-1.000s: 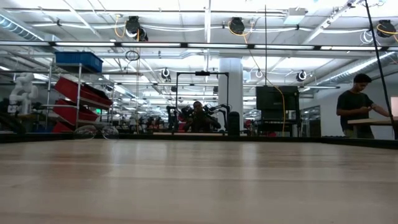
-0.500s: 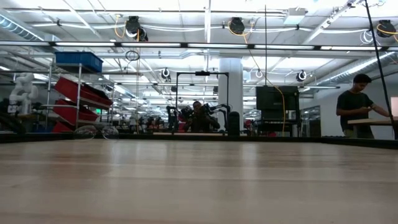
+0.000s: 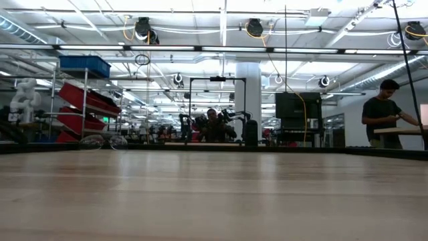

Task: Coil cords
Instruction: Coil the black wire onto the spool

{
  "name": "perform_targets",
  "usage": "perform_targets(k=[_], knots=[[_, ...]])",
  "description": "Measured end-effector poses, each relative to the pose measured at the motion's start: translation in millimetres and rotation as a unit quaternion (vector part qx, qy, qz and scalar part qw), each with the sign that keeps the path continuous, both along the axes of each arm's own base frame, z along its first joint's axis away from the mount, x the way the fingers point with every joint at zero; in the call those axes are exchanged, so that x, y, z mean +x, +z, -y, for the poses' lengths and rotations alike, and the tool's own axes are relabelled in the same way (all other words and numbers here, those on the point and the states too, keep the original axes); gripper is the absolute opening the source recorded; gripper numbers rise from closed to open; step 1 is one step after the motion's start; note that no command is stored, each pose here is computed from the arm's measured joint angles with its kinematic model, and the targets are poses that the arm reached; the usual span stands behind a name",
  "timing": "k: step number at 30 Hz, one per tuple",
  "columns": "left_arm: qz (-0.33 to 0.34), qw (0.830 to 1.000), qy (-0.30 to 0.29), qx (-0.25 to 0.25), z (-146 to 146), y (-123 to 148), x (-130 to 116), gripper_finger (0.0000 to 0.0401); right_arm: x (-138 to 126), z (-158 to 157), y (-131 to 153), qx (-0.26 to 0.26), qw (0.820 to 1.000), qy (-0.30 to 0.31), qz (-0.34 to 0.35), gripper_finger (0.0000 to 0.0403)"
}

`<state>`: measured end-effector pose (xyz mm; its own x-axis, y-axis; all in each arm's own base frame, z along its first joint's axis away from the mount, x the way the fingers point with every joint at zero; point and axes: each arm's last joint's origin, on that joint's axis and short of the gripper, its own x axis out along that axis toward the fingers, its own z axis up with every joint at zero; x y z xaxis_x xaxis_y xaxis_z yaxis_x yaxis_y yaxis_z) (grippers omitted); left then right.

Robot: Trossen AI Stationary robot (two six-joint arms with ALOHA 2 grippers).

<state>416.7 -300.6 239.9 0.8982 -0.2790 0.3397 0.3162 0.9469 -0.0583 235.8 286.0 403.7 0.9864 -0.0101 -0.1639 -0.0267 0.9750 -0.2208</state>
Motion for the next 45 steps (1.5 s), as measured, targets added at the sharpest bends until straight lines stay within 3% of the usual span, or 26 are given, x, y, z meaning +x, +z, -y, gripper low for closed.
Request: perform_targets(k=[12, 37, 45], knots=[[-0.001, 1.0, -0.003, -0.004, 9, 1, -8, 0.0183, -12, -6, 5, 0.01, 1.0, 0.016, 0.009, 0.0], [-0.014, 0.999, 0.038, -0.032, 9, 2, -9, 0.0182, 3, -3, -3, 0.004, 1.0, 0.0, 0.001, 0.0], [-0.023, 0.999, 0.042, -0.026, 9, 0, -8, 0.0138, 5, -1, -3, 0.004, 1.0, -0.003, 0.001, 0.0]])
